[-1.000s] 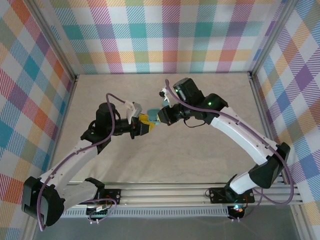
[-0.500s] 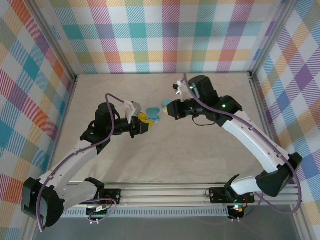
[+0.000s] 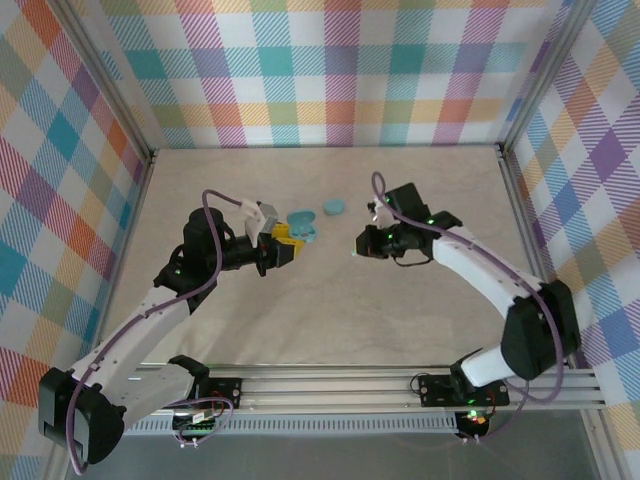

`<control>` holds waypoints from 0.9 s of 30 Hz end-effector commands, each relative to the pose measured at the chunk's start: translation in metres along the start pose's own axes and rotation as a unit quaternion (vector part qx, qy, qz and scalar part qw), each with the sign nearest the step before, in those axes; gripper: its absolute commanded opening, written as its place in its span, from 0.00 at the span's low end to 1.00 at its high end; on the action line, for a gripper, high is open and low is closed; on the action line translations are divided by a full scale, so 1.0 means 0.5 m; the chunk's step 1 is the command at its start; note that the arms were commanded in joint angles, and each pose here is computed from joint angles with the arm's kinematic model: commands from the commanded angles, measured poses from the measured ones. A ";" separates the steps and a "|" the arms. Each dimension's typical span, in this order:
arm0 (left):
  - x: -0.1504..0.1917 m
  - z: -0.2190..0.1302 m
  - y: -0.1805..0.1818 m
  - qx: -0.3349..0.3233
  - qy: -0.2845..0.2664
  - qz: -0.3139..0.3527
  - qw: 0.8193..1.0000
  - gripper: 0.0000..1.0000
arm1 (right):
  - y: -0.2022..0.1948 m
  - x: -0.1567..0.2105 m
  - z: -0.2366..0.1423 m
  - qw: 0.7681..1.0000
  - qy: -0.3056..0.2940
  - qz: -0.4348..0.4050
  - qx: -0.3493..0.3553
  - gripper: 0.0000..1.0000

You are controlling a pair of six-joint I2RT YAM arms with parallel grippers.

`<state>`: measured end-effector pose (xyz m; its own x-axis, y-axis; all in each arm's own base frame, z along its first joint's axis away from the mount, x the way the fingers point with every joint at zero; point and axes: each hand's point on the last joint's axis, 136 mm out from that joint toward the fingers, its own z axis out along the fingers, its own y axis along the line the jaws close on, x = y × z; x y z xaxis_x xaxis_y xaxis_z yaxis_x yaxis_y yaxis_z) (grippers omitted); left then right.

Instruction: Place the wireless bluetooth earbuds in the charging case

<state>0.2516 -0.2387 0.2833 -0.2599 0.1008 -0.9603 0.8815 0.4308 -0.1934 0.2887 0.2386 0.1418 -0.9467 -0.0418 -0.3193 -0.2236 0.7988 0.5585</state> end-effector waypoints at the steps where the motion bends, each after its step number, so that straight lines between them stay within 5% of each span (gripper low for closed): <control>1: -0.001 -0.005 -0.006 -0.002 -0.005 0.013 1.000 0.00 | -0.035 0.003 0.063 1.000 -0.006 0.014 0.004 0.07; 14: 0.002 -0.004 -0.005 -0.003 -0.006 0.011 1.000 0.00 | -0.140 0.064 0.159 0.997 0.037 0.031 0.062 0.14; 27: 0.002 -0.007 -0.008 -0.002 -0.005 0.012 1.000 0.00 | -0.160 0.077 0.134 0.992 0.044 0.061 0.103 0.30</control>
<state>0.2518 -0.2367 0.2791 -0.2651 0.1030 -0.9587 0.8748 0.4439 -0.1942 0.2914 0.2201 0.0271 -0.9802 0.0051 -0.1978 -0.0856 0.8904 0.4470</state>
